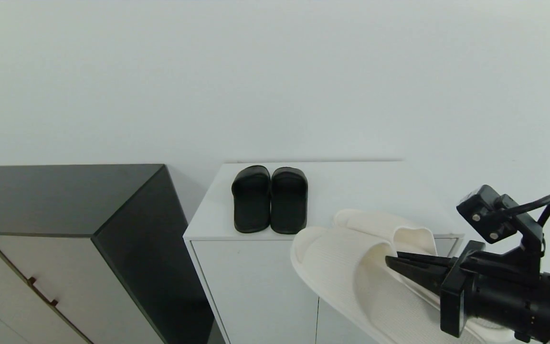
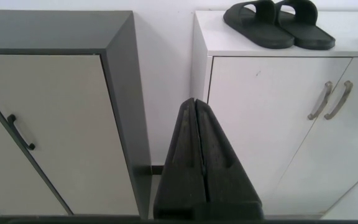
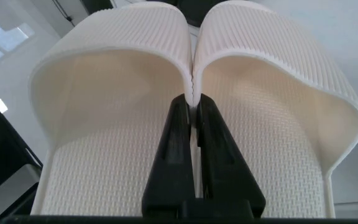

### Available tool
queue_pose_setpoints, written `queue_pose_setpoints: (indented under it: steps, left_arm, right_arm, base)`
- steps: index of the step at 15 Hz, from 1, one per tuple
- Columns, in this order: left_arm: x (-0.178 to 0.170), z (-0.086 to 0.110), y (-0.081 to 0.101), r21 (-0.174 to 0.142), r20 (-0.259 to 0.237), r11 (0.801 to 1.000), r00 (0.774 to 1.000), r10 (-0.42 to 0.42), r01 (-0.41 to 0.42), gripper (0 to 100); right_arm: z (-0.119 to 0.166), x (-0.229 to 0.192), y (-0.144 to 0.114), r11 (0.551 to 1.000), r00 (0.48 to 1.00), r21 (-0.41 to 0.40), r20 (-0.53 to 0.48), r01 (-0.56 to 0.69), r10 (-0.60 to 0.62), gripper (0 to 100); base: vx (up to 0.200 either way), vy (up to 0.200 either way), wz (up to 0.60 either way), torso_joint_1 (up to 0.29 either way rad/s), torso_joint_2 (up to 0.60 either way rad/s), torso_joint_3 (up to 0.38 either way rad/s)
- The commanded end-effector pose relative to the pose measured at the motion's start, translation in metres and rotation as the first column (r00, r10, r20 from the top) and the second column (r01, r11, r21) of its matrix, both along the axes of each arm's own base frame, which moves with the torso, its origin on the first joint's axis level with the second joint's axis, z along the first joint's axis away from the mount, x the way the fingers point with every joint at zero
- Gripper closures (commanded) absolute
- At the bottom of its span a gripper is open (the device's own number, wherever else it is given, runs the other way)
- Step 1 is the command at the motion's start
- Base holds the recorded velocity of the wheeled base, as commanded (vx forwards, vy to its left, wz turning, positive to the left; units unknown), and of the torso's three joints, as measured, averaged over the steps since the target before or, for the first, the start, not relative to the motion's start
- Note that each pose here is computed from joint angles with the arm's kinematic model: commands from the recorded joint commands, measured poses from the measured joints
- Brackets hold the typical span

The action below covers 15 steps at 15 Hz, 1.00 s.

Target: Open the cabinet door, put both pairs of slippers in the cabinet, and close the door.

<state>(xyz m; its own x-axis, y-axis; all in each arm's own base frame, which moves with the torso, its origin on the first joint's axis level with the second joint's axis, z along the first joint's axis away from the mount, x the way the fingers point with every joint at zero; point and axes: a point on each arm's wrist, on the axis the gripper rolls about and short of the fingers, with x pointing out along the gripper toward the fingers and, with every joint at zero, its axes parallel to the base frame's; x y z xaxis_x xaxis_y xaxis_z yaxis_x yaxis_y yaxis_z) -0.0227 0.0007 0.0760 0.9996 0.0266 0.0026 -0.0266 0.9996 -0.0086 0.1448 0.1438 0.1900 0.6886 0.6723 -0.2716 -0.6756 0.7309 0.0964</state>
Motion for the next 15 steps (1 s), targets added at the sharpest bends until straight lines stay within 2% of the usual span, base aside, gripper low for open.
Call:
queue_pose_setpoints:
  steps: [1,6,15]
  left_arm:
    - [0.0001,0.0001,0.0,-0.001,-0.001,1.0,1.0,0.001,-0.001,100]
    - [0.0001,0.0001,0.0,-0.001,-0.001,1.0,1.0,-0.002,0.002,100]
    - [0.0001,0.0001,0.0001,0.005,-0.001,1.0,1.0,0.004,-0.004,100]
  right_arm:
    - [0.0016,-0.0035,-0.0029,1.0,1.0,0.008,0.008,-0.002,0.002,100]
    - [-0.003,-0.0004,0.0001,1.0,1.0,-0.006,-0.007,-0.009,0.009,100]
    - [-0.0075,-0.0028,-0.0023,1.0,1.0,-0.024,-0.008,-0.016,0.015,100]
  base:
    - [-0.2,0.0,0.0,0.002,0.01,0.007]
    - [-0.2,0.0,0.0,0.0,0.0,0.004]
    - [0.0,0.0,0.0,0.0,0.0,0.0]
